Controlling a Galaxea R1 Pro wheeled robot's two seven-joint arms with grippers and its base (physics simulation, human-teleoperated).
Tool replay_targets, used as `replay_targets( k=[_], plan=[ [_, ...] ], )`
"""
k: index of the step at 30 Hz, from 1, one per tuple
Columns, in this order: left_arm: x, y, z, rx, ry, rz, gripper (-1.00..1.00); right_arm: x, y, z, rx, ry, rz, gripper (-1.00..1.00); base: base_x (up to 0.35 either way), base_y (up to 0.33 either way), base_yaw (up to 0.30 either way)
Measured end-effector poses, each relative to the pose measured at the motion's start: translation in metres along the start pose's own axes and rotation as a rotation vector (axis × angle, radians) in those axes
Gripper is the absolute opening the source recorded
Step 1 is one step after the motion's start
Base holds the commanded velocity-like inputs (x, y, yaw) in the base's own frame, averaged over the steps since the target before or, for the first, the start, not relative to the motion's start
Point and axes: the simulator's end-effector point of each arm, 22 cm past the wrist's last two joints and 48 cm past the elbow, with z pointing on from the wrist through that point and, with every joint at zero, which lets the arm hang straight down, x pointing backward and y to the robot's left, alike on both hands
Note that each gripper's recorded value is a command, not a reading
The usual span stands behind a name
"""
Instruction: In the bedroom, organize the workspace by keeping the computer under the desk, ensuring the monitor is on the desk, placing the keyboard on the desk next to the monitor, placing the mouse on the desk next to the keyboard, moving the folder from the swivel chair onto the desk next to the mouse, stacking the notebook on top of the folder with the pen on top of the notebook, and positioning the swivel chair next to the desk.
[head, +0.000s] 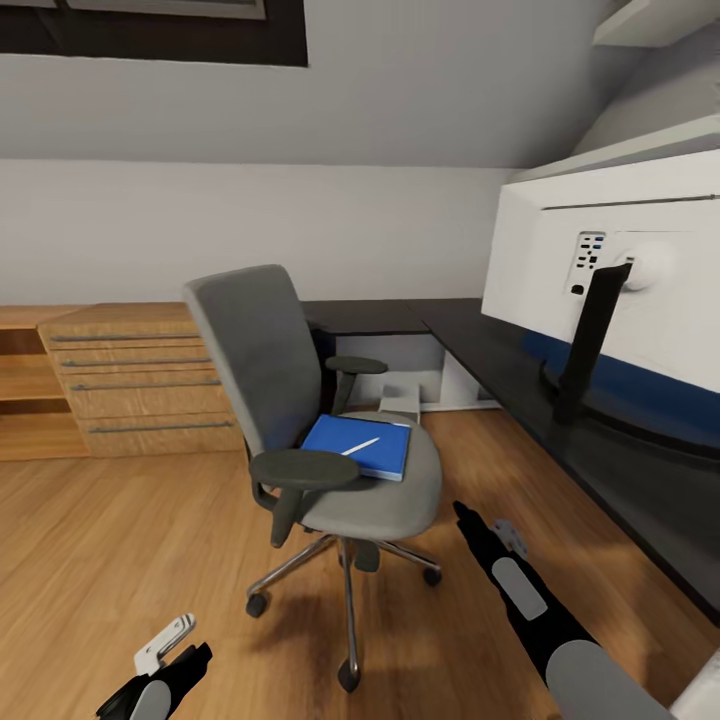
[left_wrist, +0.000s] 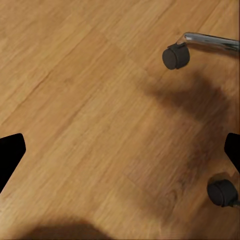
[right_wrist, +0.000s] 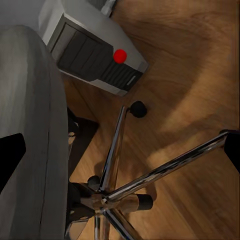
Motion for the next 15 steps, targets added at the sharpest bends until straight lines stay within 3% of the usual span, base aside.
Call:
replay_targets(
  k=[7,15],
  plan=[
    [0.0000,0.0010,-0.0001,-0.004,0.000,-0.001,1.00,-0.0001,0.0010,0.0000,-0.002,-0.001,-0.001,1.00,0.026,0.023,-0.041],
    [-0.0005,0.0019,-0.0003,-0.009,-0.002,0.000,1.00,0.0006,0.0012,-0.0002,-0.002,0.003,-0.002,1.00,0.179,0.132,-0.006]
  ],
)
